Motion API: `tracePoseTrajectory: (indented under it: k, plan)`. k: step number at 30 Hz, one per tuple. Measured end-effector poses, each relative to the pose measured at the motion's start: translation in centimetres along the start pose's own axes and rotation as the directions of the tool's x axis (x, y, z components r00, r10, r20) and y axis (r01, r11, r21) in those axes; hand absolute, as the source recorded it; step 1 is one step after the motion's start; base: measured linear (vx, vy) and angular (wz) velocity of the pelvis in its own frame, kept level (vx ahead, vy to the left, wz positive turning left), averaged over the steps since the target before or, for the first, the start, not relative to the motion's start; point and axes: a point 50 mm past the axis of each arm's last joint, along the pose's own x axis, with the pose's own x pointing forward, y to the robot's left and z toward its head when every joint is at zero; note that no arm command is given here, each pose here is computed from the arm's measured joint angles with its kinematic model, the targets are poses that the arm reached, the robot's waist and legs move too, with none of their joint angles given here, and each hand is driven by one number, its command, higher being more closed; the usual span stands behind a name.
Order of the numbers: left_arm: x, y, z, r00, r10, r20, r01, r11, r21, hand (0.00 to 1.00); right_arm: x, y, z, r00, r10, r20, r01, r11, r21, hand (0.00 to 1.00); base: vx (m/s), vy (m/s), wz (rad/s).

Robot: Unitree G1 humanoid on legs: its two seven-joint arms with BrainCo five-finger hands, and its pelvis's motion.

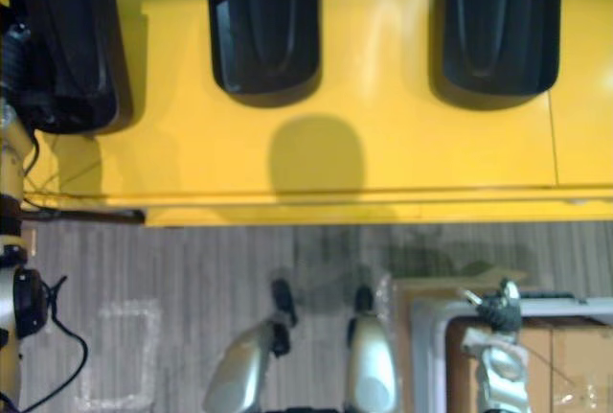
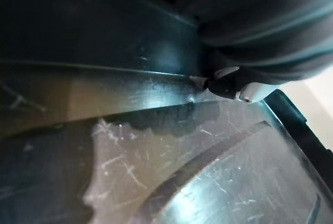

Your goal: Walk over and take plastic housings, then place them on the shelf

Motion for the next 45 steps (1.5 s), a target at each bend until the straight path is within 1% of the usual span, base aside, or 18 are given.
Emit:
tracePoseTrajectory:
  k: [2,6,10,15,16,23,33,35,36,38,40,41,42,43,44,45]
  plan:
    - [0.0,0.3,-0.1,1.0,-0.002,-0.008,0.002,0.998,0.056,1.0,0.0,0.0,0.0,1.0,0.001,0.001,-0.001,1.0,0.0,0.0,0.01,0.015,-0.05]
    - [0.1,0.5,-0.4,1.0,-0.007,-0.026,0.009,0.995,0.097,1.0,0.1,0.0,0.2,1.0,0.006,0.009,-0.006,1.0,-0.009,0.0,0.0,0.002,-0.01]
    - [0.1,0.5,-0.9,0.998,-0.016,-0.063,0.022,0.995,0.096,1.0,0.1,0.0,0.2,1.0,0.007,0.014,-0.007,1.0,-0.009,0.0,0.0,0.0,0.0]
    - [0.1,0.5,-0.9,0.998,-0.024,-0.065,0.031,0.995,0.099,1.0,0.1,0.0,0.2,1.0,0.007,0.015,-0.007,1.0,-0.009,0.0,0.0,0.0,0.0]
    - [0.1,0.5,-0.9,0.998,-0.023,-0.064,0.03,0.995,0.1,0.0,0.1,0.0,0.2,1.0,0.007,0.015,-0.007,1.0,-0.009,0.0,0.0,0.0,0.0]
    - [0.2,0.7,-0.7,0.999,0.012,-0.053,-0.006,0.995,0.099,0.0,0.1,0.0,0.3,1.0,0.007,0.017,-0.007,1.0,-0.008,0.0,0.0,0.0,0.0]
    - [0.4,1.5,2.3,0.982,0.186,0.037,-0.188,0.981,0.054,0.0,0.1,0.2,0.3,1.0,0.014,0.025,-0.014,1.0,-0.007,0.0,0.0,0.0,0.01]
    - [0.3,1.9,3.2,0.959,0.275,0.065,-0.276,0.961,0.014,0.0,0.1,0.2,0.3,1.0,0.012,0.026,-0.012,1.0,0.003,0.0,-0.01,-0.005,-0.02]
    - [0.3,2.0,3.4,0.951,0.298,0.076,-0.299,0.954,-0.004,0.0,0.0,0.2,0.3,1.0,0.012,0.027,-0.013,1.0,0.006,0.0,0.0,0.0,0.0]
    - [0.2,2.3,4.5,0.924,0.368,0.105,-0.36,0.929,-0.091,0.0,-0.1,0.2,-0.2,1.0,0.014,0.008,-0.014,1.0,0.001,0.0,0.0,0.0,0.0]
    - [-0.2,2.9,6.2,0.858,0.489,0.159,-0.459,0.868,-0.191,0.0,-0.2,0.5,-0.4,1.0,0.024,0.014,-0.024,1.0,0.0,0.0,0.0,0.0,0.0]
    - [-0.3,3.1,6.7,0.841,0.514,0.168,-0.473,0.85,-0.231,0.0,-0.2,0.5,-0.4,1.0,0.024,0.016,-0.024,1.0,0.001,0.0,0.0,0.0,0.0]
    - [-0.8,3.5,7.9,0.789,0.578,0.207,-0.505,0.803,-0.317,0.0,-0.3,0.6,-0.6,1.0,0.023,0.015,-0.024,1.0,0.004,0.0,0.0,0.0,0.0]
    - [-1.0,3.6,8.4,0.77,0.597,0.223,-0.509,0.787,-0.349,0.0,-0.4,0.7,-0.6,1.0,0.024,0.014,-0.024,1.0,0.006,0.0,0.02,0.003,0.05]
    - [-1.5,3.8,9.6,0.735,0.627,0.259,-0.497,0.757,-0.423,0.0,-0.5,0.8,-0.9,1.0,0.026,0.006,-0.026,1.0,0.01,0.0,0.02,0.002,0.07]
    - [-1.8,3.9,10.0,0.714,0.642,0.278,-0.495,0.744,-0.449,0.0,-0.6,0.9,-1.0,1.0,0.028,0.003,-0.028,1.0,0.012,0.0,0.01,0.001,0.09]
